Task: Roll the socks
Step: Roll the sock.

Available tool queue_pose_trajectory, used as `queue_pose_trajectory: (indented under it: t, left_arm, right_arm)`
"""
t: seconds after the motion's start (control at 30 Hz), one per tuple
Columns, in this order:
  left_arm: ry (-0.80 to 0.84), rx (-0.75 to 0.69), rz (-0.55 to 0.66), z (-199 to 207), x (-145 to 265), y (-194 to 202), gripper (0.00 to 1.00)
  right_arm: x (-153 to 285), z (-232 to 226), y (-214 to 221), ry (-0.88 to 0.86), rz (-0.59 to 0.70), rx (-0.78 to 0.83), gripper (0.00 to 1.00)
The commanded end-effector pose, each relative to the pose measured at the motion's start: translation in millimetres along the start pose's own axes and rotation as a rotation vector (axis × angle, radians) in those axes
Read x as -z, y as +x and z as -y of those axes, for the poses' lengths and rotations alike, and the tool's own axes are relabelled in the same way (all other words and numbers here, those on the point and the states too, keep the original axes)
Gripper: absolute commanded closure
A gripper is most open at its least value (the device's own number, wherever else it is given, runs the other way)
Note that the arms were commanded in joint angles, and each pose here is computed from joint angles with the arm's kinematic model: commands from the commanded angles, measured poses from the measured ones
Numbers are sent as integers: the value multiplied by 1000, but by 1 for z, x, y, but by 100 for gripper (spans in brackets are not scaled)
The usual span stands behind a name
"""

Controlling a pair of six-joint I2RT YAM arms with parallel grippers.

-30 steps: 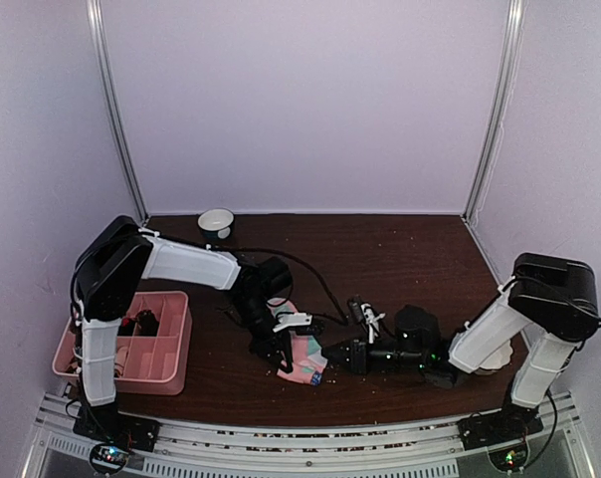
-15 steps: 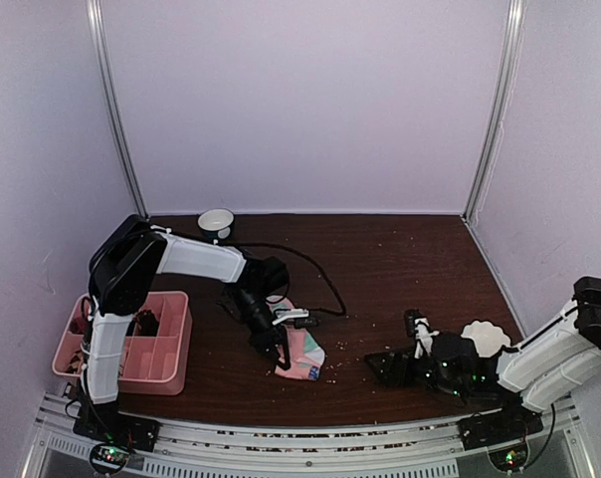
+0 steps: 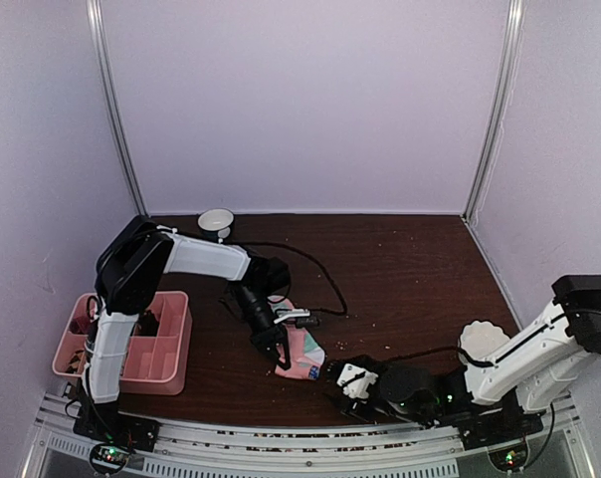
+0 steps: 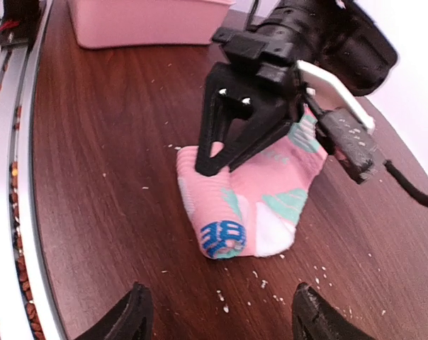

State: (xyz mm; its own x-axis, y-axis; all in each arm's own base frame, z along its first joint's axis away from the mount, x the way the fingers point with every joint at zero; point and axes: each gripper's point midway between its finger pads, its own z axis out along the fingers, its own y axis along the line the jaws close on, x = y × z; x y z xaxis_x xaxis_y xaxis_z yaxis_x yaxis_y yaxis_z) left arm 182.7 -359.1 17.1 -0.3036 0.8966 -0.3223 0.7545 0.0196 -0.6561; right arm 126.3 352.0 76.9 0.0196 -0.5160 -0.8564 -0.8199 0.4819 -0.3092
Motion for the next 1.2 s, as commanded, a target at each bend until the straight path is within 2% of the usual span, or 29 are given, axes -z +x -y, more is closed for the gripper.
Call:
queue_pose_trajectory:
  t: [0.0, 0.17, 0.43, 0.87, 1.07, 1.17]
  left_arm:
    - [-79, 47, -151, -33, -17, 40, 100]
    - [-84, 49, -159, -36, -18, 40, 100]
    - [-71, 52, -166, -37, -20, 41, 100]
    - [-51, 14, -171, -33, -17, 37, 100]
    - [-57, 2, -188, -35, -17, 37, 100]
    - [-61, -10, -188, -34, -15, 36, 96]
  right_arm:
    - [-20, -24, 12, -91, -90, 370, 40]
    - [-41, -32, 6, -135, -117, 537, 49]
    - [-65, -33, 10, -178, -158, 606, 55]
    - [-80, -17, 54, -259, -301, 488, 68]
    - [-82, -19, 79, -325, -385, 366, 70]
    - [-81, -23, 96, -388, -449, 275, 73]
